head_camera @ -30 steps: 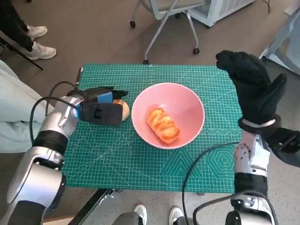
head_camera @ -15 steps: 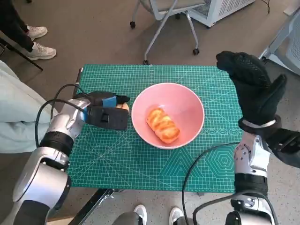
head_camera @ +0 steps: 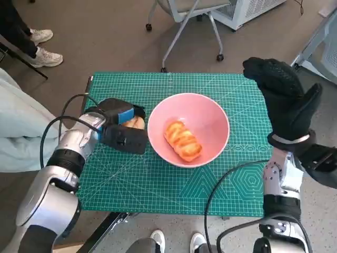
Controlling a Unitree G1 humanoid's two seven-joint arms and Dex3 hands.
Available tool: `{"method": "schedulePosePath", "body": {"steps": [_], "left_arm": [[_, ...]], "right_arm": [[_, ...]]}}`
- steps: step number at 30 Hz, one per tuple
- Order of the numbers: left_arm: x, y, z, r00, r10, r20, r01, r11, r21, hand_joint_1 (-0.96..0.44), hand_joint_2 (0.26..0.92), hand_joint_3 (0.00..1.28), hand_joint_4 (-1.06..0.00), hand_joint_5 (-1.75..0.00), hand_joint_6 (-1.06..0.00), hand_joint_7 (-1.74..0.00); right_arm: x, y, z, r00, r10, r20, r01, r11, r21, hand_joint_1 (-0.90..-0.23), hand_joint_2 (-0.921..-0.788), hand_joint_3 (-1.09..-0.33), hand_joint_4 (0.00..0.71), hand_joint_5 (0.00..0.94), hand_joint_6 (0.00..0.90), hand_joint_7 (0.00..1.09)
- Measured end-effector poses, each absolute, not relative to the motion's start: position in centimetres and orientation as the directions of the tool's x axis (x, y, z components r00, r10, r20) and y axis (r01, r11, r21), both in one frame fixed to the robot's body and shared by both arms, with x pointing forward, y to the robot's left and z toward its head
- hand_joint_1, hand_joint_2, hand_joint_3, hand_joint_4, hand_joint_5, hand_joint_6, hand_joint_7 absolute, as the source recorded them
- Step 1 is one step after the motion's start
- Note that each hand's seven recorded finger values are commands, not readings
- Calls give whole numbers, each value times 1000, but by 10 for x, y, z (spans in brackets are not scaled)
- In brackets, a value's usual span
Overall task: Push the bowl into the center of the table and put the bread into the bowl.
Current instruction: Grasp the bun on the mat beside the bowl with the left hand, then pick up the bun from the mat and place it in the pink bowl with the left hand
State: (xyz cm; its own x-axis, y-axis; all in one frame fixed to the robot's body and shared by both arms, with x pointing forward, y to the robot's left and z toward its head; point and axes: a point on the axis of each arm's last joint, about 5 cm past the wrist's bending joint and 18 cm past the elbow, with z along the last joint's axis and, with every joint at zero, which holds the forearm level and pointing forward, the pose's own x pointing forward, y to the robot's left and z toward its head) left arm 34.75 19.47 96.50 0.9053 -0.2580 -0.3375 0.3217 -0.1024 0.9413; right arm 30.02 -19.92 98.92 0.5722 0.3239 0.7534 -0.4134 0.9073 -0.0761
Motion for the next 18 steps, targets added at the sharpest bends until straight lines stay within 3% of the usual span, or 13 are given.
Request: {"method": "schedulePosePath", "body": {"steps": [10, 18], "left_arm": [[349, 210, 983, 940, -229, -253, 253, -32, 967, 1, 920, 94, -636, -1298, -637, -1072], [348, 216, 1026, 956, -293, -22, 49, 84, 995, 2, 920, 70, -687, -1197, -631, -1126]], "right_arm": [[300, -199, 989, 574, 324, 752, -414, 907, -75, -673, -921, -734, 170, 0, 152, 259], [301, -200, 988, 578, 322, 750, -415, 907, -70, -666, -921, -734, 166, 0, 152, 255]]}}
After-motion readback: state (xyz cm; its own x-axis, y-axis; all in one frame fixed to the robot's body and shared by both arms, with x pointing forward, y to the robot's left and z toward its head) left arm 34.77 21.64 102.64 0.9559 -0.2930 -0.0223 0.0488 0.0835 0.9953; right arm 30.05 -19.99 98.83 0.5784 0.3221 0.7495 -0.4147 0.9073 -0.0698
